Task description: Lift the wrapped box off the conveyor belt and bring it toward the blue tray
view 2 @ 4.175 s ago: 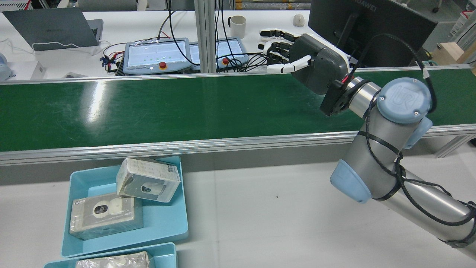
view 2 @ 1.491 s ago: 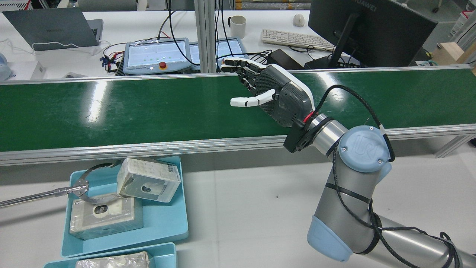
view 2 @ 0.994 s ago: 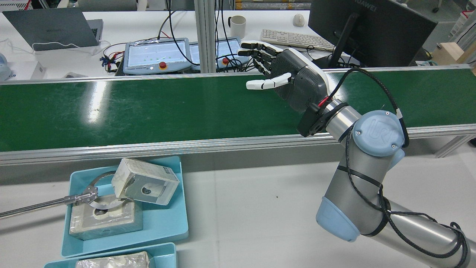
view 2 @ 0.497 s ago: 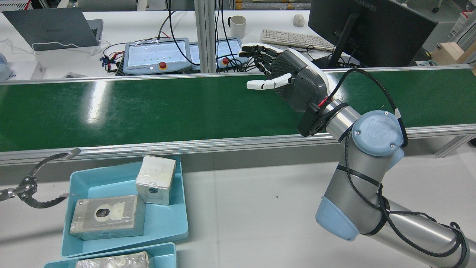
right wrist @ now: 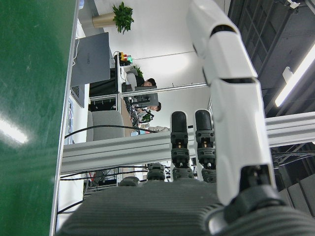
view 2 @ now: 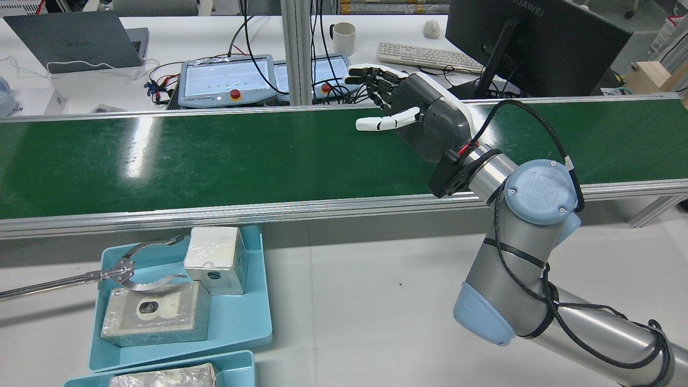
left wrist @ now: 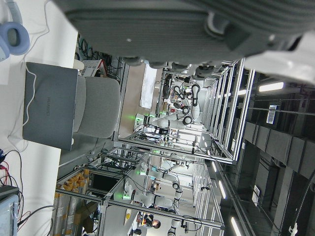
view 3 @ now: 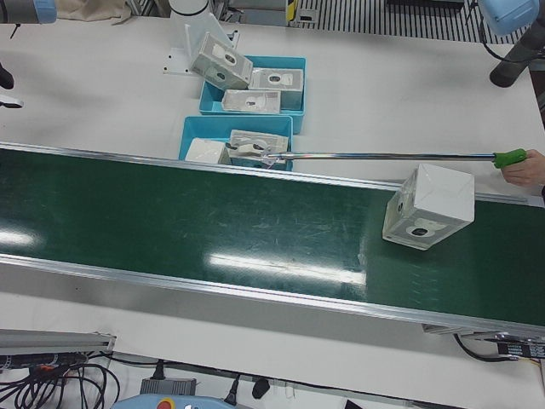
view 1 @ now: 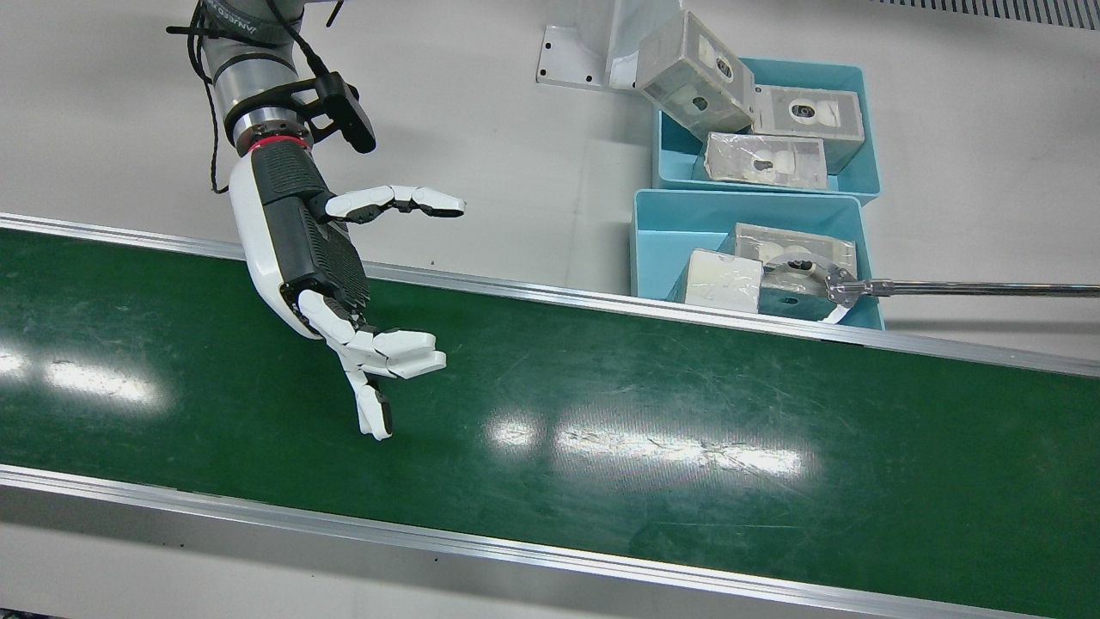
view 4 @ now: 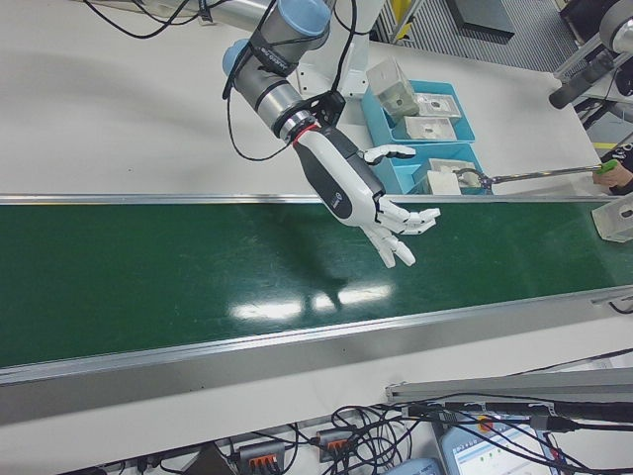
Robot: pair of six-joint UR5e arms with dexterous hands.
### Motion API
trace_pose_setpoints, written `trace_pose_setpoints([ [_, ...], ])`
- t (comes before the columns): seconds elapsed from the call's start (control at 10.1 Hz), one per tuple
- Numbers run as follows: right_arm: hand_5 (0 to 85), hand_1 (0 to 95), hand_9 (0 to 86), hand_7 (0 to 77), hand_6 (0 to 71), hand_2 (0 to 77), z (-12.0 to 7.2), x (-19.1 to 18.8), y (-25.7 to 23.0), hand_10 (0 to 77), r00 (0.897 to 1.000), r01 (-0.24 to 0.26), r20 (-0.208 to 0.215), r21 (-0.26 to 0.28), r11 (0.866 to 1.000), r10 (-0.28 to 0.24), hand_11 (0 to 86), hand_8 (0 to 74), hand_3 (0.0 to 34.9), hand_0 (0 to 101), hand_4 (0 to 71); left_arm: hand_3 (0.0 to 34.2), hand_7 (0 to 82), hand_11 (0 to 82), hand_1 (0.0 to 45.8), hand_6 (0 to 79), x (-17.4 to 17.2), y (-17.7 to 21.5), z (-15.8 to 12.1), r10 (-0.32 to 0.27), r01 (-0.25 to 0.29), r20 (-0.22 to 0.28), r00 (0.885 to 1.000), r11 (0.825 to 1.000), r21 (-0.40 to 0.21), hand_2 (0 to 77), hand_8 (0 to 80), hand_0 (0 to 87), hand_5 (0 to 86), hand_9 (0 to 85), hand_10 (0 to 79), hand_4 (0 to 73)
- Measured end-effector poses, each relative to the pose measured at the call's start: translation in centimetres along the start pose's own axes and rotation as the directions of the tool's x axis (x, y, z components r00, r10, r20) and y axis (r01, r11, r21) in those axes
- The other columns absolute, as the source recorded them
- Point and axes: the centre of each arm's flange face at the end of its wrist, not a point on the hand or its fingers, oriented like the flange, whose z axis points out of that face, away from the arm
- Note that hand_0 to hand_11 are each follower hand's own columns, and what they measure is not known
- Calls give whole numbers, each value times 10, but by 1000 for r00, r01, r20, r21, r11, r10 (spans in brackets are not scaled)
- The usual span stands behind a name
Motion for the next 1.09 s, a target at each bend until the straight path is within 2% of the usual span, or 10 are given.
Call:
trace_pose_setpoints([
  [0.4, 245, 207, 65, 278, 109, 191, 0, 0, 1, 0, 1000, -3, 0, -2, 1000, 3, 11, 22, 30, 526, 218, 0, 5, 0, 0, 0, 0, 0, 0, 0, 0, 0, 1000, 1000, 0, 5, 5, 0, 11, 0, 5, 0],
  [0.5, 245, 207, 71, 278, 109, 191, 0, 0, 1, 0, 1000, -4, 1, -3, 1000, 4, 11, 0, 31, 526, 218, 0, 5, 0, 0, 0, 0, 0, 0, 0, 0, 0, 1000, 1000, 0, 11, 5, 0, 11, 0, 5, 0],
  [0.89, 245, 207, 71, 278, 109, 191, 0, 0, 4, 0, 1000, -11, -1, -8, 1000, 11, 16, 11, 30, 526, 218, 0, 5, 0, 0, 0, 0, 0, 0, 0, 0, 0, 1000, 1000, 0, 11, 5, 0, 5, 0, 5, 0],
  [0.99, 245, 245, 71, 278, 109, 218, 0, 1, 4, 0, 1000, -11, -1, -9, 1000, 11, 11, 11, 30, 543, 218, 0, 5, 0, 0, 0, 0, 0, 0, 0, 0, 0, 1000, 1000, 0, 11, 5, 0, 11, 0, 5, 0],
  [1.09, 245, 245, 71, 278, 109, 218, 1, 1, 5, 0, 1000, -12, -2, -11, 1000, 12, 11, 11, 30, 543, 218, 0, 5, 0, 0, 0, 0, 0, 0, 0, 0, 0, 1000, 1000, 0, 11, 5, 0, 11, 0, 0, 0],
])
